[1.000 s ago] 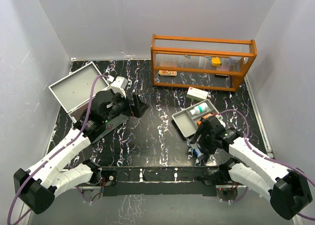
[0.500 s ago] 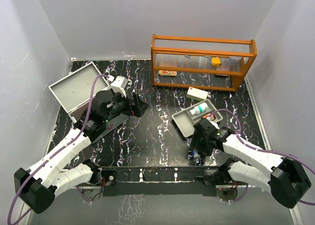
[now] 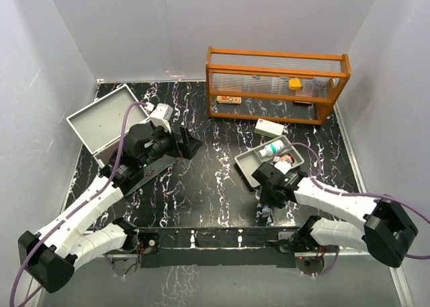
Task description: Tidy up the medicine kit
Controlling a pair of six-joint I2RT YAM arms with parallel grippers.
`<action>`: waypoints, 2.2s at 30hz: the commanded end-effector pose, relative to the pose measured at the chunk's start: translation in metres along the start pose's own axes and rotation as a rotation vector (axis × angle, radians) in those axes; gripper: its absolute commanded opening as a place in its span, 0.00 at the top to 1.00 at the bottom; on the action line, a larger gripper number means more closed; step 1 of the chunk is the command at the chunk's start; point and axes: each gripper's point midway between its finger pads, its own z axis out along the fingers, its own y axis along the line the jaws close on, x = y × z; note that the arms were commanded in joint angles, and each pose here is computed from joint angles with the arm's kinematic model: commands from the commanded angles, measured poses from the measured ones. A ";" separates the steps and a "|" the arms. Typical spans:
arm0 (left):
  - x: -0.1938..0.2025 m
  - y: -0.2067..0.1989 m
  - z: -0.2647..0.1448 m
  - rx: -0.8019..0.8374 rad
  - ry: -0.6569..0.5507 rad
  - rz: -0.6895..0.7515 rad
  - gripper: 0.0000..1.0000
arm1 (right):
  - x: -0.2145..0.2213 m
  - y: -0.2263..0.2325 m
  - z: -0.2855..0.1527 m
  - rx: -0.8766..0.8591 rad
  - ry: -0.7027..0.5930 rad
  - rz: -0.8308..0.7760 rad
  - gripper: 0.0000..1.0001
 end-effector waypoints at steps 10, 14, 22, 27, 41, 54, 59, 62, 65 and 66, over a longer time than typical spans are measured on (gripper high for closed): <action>-0.012 0.006 -0.006 -0.043 -0.084 -0.007 0.01 | -0.096 0.049 -0.064 -0.149 -0.357 -0.070 0.70; -0.020 0.005 -0.006 -0.047 -0.097 -0.008 0.01 | -0.135 0.071 -0.071 -0.152 -0.425 -0.190 0.70; -0.014 0.015 -0.014 -0.110 -0.059 -0.005 0.01 | -0.162 0.093 -0.025 -0.248 -0.355 -0.395 0.74; -0.010 0.029 -0.019 -0.193 -0.055 -0.022 0.01 | -0.154 0.096 -0.005 -0.245 -0.301 -0.482 0.74; 0.001 0.044 -0.017 -0.275 0.007 -0.033 0.01 | -0.151 0.080 0.005 -0.140 -0.213 -0.486 0.46; 0.064 0.110 -0.020 -0.629 0.383 -0.013 0.01 | -0.178 0.101 -0.060 -0.320 -0.392 -0.269 0.43; 0.070 0.138 -0.023 -0.687 0.395 -0.054 0.01 | -0.167 0.098 -0.068 -0.375 -0.393 -0.256 0.43; 0.072 0.140 -0.017 -0.620 0.418 -0.060 0.01 | -0.162 0.097 -0.074 -0.399 -0.401 -0.255 0.43; 0.083 0.140 -0.007 -0.567 0.464 -0.063 0.01 | -0.160 0.093 -0.077 -0.408 -0.410 -0.248 0.43; 0.085 0.142 -0.005 -0.571 0.476 -0.060 0.01 | -0.159 0.092 -0.077 -0.408 -0.411 -0.245 0.43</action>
